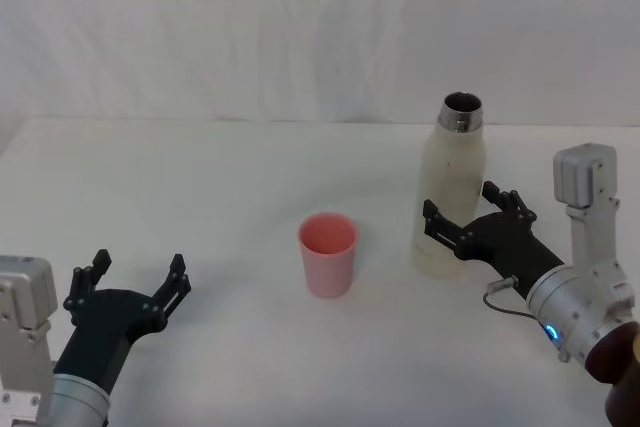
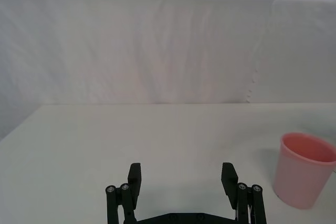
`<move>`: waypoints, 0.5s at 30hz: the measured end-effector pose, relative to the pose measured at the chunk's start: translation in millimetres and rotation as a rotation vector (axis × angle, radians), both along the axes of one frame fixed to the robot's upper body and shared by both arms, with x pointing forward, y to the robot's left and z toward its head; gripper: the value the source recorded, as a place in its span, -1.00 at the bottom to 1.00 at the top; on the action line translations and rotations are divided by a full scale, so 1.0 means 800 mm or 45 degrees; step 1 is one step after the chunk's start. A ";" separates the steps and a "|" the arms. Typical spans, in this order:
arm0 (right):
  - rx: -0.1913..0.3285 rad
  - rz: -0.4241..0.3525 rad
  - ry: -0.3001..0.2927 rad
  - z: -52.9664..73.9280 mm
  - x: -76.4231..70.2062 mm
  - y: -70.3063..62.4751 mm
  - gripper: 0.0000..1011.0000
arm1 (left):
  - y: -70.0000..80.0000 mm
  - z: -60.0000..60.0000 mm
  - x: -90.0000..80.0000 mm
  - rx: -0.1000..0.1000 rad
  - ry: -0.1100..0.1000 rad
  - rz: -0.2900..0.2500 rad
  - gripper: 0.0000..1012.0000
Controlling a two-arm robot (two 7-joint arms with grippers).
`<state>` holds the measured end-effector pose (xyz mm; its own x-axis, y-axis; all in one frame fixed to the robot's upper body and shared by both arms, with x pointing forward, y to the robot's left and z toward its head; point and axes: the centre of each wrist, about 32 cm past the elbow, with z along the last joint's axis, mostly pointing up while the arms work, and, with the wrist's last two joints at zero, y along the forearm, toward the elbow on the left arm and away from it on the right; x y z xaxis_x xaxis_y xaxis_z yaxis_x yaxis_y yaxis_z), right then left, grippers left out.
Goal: Grasp the thermos with one hand and pour water into the cup lid.
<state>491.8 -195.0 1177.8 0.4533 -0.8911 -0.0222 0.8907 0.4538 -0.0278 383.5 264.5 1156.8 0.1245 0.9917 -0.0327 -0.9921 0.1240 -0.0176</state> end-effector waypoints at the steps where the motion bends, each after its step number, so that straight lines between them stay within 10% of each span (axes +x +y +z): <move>1: -0.001 -0.001 -0.001 0.000 0.000 0.000 0.98 | 0.000 0.000 0.000 0.000 0.000 0.000 0.98; 15: -0.005 -0.009 -0.020 0.002 0.005 0.008 0.98 | 0.000 0.000 0.000 0.000 0.000 0.000 0.98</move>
